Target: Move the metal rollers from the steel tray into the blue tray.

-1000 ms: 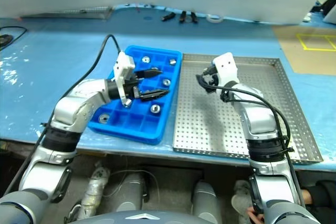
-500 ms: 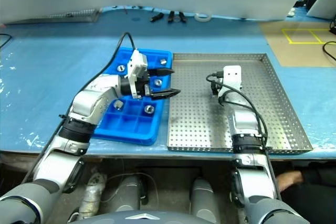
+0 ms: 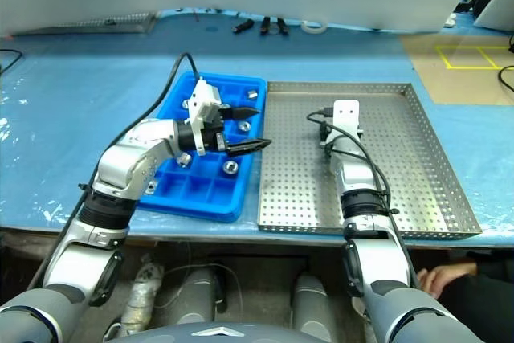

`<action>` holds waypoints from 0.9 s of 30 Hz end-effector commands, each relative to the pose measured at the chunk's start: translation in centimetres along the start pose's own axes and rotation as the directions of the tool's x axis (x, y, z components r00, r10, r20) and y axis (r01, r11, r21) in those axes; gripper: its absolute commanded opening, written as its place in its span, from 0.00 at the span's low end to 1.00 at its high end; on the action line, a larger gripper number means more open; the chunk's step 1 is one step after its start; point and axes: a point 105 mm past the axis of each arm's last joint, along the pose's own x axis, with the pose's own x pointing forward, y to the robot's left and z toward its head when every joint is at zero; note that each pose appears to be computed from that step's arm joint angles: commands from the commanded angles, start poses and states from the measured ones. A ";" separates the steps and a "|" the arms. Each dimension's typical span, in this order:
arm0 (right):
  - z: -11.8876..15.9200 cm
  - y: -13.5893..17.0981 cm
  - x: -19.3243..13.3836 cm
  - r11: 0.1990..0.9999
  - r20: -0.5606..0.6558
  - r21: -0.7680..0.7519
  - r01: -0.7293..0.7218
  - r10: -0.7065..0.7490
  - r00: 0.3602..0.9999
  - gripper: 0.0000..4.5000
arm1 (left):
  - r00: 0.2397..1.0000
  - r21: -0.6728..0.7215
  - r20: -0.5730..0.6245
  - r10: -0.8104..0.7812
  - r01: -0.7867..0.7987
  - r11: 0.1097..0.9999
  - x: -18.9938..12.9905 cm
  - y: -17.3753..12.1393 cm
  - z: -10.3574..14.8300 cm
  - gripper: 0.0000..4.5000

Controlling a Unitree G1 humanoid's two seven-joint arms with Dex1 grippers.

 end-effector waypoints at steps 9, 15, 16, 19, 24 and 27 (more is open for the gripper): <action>3.2 0.5 -0.4 0.997 0.091 0.064 -0.038 0.032 0.995 0.37 | 1.000 0.023 0.011 -0.020 0.020 1.000 -0.6 -0.9 1.3 1.00; 5.5 2.3 -1.5 0.983 0.141 0.049 -0.176 0.167 0.976 0.37 | 1.000 0.015 0.003 -0.012 0.012 1.000 -2.4 -0.9 1.8 1.00; 6.1 3.2 -1.9 0.971 0.150 0.032 -0.237 0.230 0.962 0.37 | 1.000 0.012 0.000 -0.010 0.010 1.000 -2.8 -0.9 1.9 1.00; 7.4 5.2 -3.2 0.919 0.164 -0.026 -0.393 0.392 0.905 0.37 | 1.000 0.003 -0.015 0.001 -0.001 1.000 -4.0 -0.8 1.7 1.00; 9.2 10.3 -9.2 0.592 0.138 -0.224 -0.774 0.805 0.577 0.37 | 0.996 0.013 -0.052 0.069 -0.069 0.998 -7.3 -1.0 0.9 1.00; 8.8 11.8 -12.7 0.337 0.055 -0.300 -0.893 0.940 0.336 0.37 | 0.988 0.018 -0.073 0.138 -0.137 0.990 -9.2 -1.3 0.3 1.00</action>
